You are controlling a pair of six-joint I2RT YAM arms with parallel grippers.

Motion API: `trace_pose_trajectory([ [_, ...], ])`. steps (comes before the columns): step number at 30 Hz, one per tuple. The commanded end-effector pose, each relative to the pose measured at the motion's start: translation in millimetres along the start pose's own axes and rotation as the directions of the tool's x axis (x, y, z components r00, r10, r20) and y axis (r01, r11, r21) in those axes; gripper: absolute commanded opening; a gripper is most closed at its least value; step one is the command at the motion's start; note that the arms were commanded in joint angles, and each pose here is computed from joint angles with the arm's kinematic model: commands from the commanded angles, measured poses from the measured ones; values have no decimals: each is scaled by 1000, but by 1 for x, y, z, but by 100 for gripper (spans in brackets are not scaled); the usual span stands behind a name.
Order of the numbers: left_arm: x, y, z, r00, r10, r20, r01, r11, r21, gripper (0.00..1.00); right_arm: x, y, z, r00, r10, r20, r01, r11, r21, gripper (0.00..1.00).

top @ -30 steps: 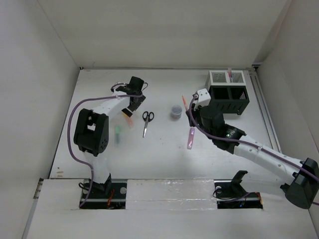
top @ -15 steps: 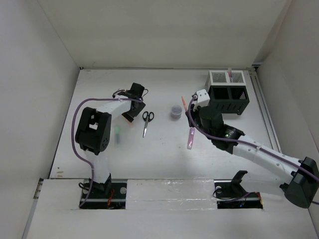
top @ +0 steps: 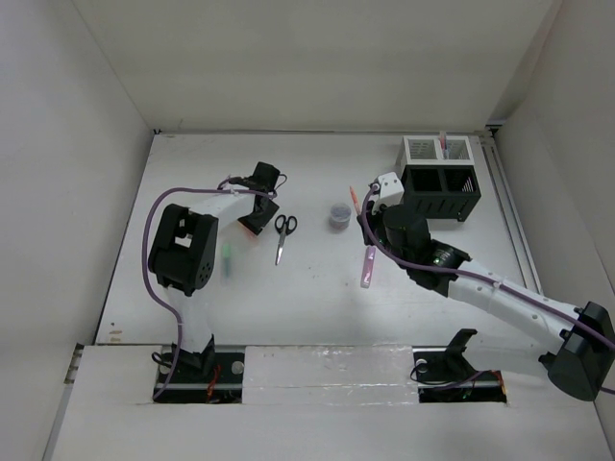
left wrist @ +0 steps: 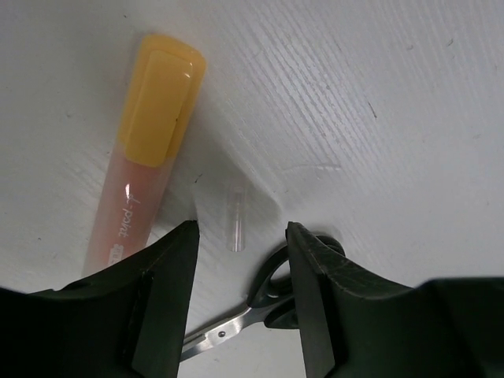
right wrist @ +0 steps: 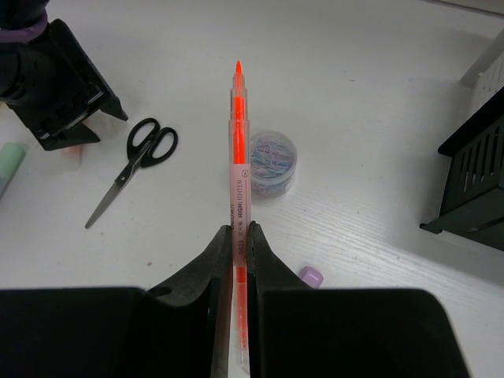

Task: Sort the stationery into containers
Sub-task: Close the pen cap on the pen.

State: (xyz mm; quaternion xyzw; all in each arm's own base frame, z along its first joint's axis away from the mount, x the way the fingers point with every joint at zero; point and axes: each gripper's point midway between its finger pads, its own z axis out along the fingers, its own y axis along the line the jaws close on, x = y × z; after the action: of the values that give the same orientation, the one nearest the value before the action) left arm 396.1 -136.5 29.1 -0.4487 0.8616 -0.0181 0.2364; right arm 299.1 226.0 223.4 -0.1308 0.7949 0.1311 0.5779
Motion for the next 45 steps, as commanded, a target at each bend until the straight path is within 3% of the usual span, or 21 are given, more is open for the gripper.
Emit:
trace_pose_trajectory([
  [1,-7,10,-6,999,-18,31,19,999,-44,45,-14,4,-2,998,29,59,-28,999,-17,0],
  [26,12,33,26,1000,-5,-5,4,982,-187,21,-24,-13,-17,990,83,110,-85,996,9,0],
  [31,16,33,33,1000,4,-17,-7,982,-186,10,-20,-16,-16,992,82,101,-83,996,11,0],
  [32,18,32,33,1000,2,-27,-7,983,-184,0,-20,-16,-16,992,82,101,-83,996,11,0],
  [41,18,31,26,997,60,-47,-66,986,-150,0,-22,-10,-17,990,91,109,-88,996,-33,0],
  [45,-10,8,-13,994,99,50,-97,995,-34,0,-31,8,-16,988,81,133,-63,989,-131,0],
])
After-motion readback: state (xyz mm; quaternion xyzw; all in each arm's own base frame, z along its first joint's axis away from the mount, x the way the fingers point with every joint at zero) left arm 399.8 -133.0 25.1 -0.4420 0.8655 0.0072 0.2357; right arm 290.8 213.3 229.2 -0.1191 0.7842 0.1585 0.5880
